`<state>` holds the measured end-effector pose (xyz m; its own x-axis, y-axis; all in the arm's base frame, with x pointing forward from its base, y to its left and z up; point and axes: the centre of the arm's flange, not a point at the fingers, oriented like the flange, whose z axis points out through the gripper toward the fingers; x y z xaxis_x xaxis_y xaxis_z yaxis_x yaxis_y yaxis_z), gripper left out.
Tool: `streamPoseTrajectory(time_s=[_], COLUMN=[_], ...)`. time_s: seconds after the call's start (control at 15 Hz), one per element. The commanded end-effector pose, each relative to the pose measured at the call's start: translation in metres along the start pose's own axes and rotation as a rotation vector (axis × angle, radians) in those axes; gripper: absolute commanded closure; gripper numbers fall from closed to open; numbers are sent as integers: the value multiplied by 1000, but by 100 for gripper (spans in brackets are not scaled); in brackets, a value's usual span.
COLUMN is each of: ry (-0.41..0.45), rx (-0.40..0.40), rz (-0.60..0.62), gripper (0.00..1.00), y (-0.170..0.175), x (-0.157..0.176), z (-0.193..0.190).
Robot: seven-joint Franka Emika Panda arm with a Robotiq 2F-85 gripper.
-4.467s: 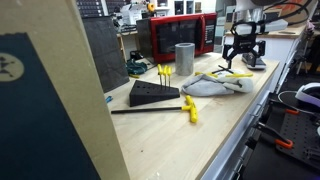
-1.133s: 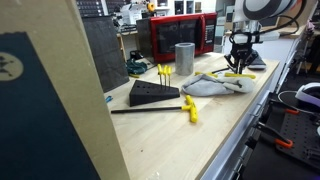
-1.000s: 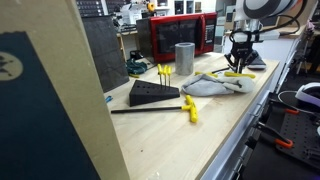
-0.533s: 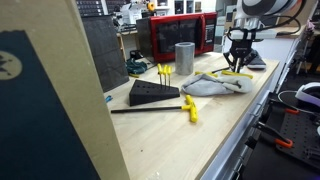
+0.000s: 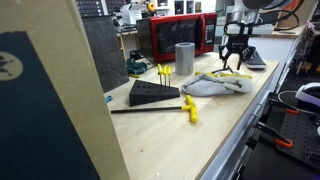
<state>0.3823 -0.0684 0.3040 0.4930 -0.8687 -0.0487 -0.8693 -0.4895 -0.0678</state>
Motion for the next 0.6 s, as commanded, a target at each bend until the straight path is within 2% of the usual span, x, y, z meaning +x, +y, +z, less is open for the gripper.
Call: streamPoseTrajectory(time_s=[0.0,0.13,0.4,0.47,0.53], ry=[-2,-13,-21,-16,-12], rx=[12,-4,-41,-45,-47], rz=[0,-7,2,7,11], gripper=[9,0,0,25,26], y=[-3,-2,8,10,11], x=[-13,-18,-22,-20,-18], z=[-2,8,28,30,30])
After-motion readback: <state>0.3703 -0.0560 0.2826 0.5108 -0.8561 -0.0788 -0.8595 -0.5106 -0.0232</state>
